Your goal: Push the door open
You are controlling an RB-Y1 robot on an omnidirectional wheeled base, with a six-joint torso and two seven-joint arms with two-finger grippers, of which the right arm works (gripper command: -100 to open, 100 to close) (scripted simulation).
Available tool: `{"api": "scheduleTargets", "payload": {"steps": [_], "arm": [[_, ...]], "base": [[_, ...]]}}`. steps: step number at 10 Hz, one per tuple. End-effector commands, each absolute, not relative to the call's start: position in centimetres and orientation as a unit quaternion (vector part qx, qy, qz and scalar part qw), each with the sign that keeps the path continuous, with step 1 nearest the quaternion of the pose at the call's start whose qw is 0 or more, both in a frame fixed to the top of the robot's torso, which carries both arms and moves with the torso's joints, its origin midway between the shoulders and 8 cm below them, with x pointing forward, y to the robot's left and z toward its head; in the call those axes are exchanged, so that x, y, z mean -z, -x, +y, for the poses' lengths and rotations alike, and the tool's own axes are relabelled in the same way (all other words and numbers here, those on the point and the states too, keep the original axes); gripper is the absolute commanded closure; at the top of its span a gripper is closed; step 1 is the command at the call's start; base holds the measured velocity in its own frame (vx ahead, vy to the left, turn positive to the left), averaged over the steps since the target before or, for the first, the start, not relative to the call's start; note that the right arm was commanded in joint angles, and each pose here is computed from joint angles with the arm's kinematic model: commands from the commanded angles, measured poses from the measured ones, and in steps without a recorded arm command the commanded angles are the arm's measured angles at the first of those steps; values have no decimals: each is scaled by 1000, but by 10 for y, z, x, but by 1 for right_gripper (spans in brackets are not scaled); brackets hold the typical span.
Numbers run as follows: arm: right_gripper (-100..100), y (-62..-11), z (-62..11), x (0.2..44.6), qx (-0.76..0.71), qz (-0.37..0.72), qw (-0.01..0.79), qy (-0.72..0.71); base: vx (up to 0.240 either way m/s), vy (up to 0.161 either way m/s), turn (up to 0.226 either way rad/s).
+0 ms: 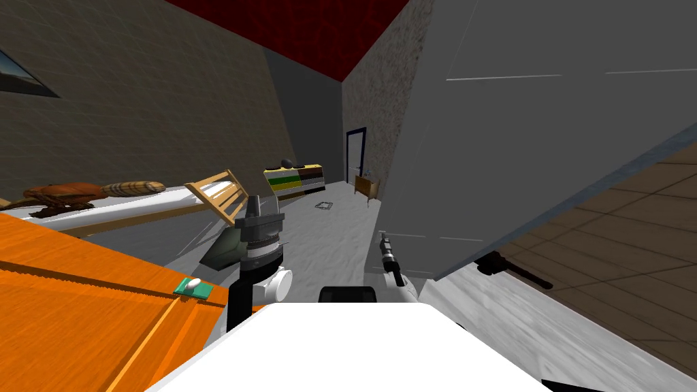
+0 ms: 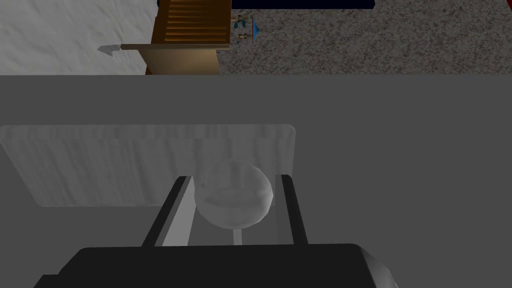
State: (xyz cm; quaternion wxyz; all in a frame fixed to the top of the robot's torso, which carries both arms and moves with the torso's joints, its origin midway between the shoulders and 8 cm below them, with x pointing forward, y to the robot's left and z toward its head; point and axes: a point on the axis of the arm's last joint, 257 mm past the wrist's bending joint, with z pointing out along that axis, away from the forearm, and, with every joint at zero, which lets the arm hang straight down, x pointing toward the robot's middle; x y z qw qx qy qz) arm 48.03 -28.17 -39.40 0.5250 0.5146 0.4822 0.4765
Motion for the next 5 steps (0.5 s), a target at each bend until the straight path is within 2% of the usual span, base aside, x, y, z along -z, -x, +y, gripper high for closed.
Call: {"api": "scheduleTargets", "payload": {"steps": [1, 5], "arm": [[100, -480, -290, 393, -472, 479, 530, -518], [100, -480, -316, 391, -456, 465, 543, -530]], "base": [[105, 19, -25], [205, 66, -50]]}}
